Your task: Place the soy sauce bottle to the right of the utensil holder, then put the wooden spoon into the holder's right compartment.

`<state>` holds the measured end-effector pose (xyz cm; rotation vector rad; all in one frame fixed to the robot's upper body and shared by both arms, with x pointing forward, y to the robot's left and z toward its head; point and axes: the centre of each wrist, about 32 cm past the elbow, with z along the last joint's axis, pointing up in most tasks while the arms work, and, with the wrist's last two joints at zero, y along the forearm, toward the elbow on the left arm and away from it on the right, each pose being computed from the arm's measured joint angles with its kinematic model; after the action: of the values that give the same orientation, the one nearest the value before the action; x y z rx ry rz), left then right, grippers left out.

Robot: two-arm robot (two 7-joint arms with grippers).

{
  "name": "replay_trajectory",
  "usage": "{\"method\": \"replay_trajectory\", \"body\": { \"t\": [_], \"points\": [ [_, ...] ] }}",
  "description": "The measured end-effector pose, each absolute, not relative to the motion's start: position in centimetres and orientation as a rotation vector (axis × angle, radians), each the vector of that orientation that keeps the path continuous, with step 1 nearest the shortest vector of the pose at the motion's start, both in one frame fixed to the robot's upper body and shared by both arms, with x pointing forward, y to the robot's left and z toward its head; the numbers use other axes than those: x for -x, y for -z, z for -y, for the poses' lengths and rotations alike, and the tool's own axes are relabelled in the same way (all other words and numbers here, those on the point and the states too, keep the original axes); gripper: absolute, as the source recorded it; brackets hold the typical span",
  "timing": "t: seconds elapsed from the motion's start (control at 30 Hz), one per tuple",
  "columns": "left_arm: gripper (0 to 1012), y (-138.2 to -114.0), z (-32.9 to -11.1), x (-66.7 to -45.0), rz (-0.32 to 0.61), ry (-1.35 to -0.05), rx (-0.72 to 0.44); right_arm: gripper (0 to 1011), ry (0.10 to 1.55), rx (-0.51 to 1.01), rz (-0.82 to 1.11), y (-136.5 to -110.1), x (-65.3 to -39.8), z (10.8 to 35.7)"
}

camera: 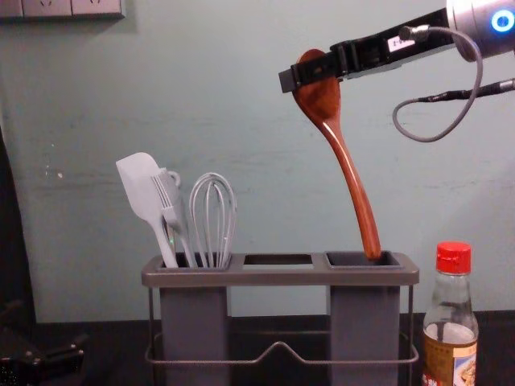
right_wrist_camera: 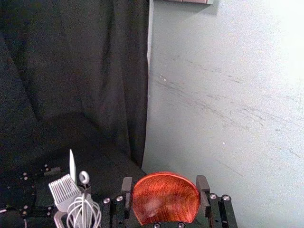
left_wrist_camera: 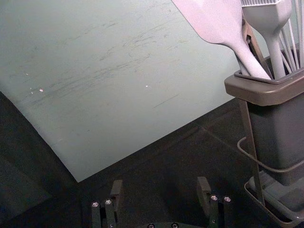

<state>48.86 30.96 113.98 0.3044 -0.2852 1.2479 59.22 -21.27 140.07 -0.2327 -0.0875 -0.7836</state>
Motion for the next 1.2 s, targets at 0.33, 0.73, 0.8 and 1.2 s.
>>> {"method": "replay_trajectory", "body": {
  "t": [0.33,0.73,0.8,1.2],
  "points": [
    [1011,-114.0,-31.0,-48.9,0.285,-1.248,-0.304,830,0.778,0.236,0.074,-139.0,-58.9,21.5],
    [1011,-114.0,-31.0,-48.9,0.285,-1.248,-0.304,830,0.778,0.229,0.086,-137.7,-56.0,22.8],
    [1012,-114.0,-31.0,-48.9,0.285,-1.248,-0.304,830,0.781,0.227,0.091,-137.7,-55.6,23.0],
    [1011,-114.0,-31.0,-48.9,0.285,-1.248,-0.304,830,0.787,0.233,0.082,-137.7,-53.6,23.8]
  ]
}}
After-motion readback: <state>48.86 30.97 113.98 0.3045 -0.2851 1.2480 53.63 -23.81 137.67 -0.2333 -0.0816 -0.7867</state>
